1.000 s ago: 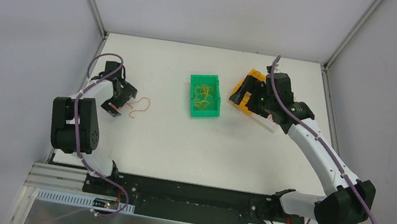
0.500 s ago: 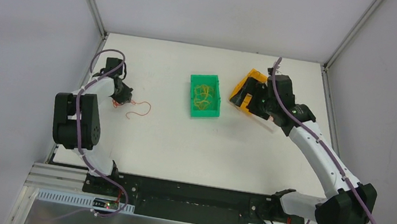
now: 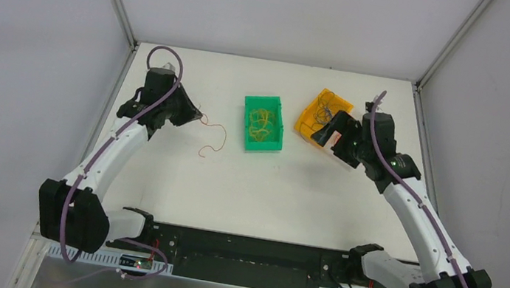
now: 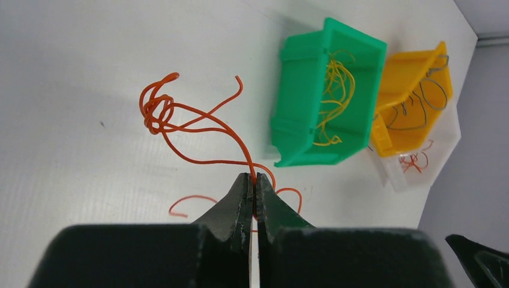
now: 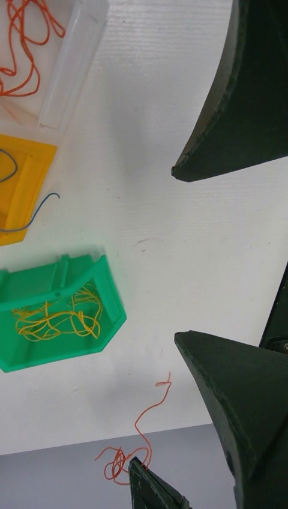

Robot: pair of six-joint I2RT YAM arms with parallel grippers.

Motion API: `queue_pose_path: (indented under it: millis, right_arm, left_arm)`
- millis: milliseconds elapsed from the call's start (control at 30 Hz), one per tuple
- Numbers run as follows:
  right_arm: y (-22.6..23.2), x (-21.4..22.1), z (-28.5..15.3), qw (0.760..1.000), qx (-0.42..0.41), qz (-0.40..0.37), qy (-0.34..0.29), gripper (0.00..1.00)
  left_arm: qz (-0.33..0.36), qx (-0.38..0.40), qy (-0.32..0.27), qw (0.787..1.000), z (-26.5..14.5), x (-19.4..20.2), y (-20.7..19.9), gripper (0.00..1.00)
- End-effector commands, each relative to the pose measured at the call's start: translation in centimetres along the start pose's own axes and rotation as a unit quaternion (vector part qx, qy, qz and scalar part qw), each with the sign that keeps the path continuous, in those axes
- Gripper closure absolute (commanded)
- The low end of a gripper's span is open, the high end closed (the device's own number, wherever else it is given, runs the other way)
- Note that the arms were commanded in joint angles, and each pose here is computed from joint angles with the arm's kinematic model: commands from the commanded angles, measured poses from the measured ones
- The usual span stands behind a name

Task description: Untangle the cables

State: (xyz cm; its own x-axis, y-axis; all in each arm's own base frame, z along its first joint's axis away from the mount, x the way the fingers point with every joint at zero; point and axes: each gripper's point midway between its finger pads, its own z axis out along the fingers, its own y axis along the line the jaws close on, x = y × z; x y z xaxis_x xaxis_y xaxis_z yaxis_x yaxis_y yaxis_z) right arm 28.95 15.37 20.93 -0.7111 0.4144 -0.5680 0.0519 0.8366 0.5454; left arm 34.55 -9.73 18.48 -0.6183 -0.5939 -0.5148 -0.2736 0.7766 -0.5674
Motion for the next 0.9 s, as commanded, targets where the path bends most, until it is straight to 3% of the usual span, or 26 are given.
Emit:
queue_pose_path:
  millis: [0, 133, 367, 633, 867]
  right_arm:
    - [-1.7, 0.9, -1.3, 1.000, 0.006, 0.017, -0.025, 0.01]
    - [-3.3, 1.5, -2.3, 0.998, 0.018, 0.021, -0.051, 0.01]
    - [-6.0, 0.1, -5.5, 0.986, 0.049, 0.015, -0.156, 0.01]
    - [-8.0, -2.0, -8.6, 0.966, 0.095, 0.037, -0.238, 0.01]
    - [-9.1, -3.4, -11.6, 0.943, 0.105, 0.065, -0.310, 0.01]
  left_arm:
    - [0.043, 0.076, 0.023, 0.996, -3.2, 1.7, -4.5, 1.00]
    - [0.082, 0.136, 0.042, 0.986, -5.0, 3.4, -8.9, 1.00]
    - [0.161, 0.210, 0.085, 0.961, -5.9, 7.2, -17.0, 1.00]
    - [0.252, 0.278, 0.113, 0.920, -5.5, 12.3, -25.9, 1.00]
    - [0.303, 0.358, 0.140, 0.872, -3.2, 18.0, -34.0, 1.00]
